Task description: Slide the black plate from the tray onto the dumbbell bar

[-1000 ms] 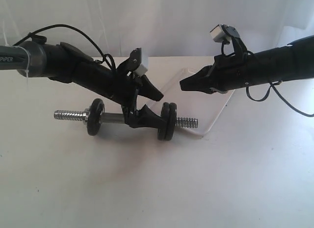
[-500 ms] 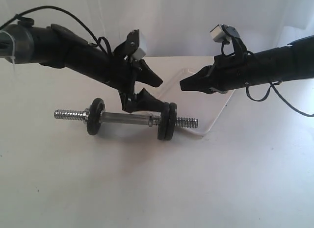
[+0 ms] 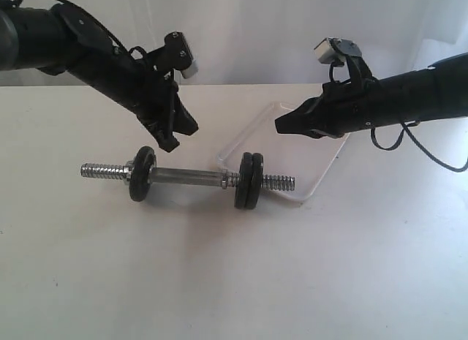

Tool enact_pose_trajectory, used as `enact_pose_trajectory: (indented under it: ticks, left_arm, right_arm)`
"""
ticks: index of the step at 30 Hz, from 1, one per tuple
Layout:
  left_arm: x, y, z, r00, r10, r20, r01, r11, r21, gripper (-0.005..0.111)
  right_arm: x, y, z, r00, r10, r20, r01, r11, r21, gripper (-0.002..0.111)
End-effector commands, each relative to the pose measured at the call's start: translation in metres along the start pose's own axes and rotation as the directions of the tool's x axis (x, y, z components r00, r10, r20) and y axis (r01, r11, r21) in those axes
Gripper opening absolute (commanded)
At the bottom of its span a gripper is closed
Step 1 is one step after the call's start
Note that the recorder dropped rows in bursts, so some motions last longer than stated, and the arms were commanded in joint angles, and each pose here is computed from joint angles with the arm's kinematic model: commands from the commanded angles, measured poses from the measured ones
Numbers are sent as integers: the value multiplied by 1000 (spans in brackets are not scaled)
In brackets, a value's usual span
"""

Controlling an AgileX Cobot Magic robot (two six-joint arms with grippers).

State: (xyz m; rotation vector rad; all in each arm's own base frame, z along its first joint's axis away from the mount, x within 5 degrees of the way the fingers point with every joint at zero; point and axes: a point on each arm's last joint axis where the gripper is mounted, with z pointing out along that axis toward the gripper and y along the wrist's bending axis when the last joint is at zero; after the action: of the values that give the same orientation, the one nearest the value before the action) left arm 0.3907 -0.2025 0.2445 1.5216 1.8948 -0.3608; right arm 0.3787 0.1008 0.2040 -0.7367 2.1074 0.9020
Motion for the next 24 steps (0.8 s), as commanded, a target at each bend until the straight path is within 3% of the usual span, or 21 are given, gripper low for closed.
enact_pose_trajectory:
  ticks: [1,6,11,18,22,24]
  left_arm:
    - [-1,8,-17,989,-148,-23,145,984,-100,0]
    - [9,14,-24,921,-377,-96,349,910,-222,0]
    - [24,20,-29,837,-519,-175,431,821,-373,0]
    - [28,16,-26,775,-603,-188,512,775,-371,0]
    - [37,13,-30,732,-626,-269,523,769,-368,0]
    - [48,14,-35,671,-671,-316,560,738,-377,0]
  right_arm:
    - [-4,-12,0,996,87,24,-90,985,148,0]
    - [-14,-9,11,994,106,-17,-97,953,289,0]
    - [-26,-3,18,992,108,-63,-71,905,419,0]
    - [-12,-11,8,955,164,-248,-1,835,550,0]
    - [-2,-18,-11,897,244,-368,78,732,676,0]
    - [0,-17,-22,864,282,-417,119,689,714,0]
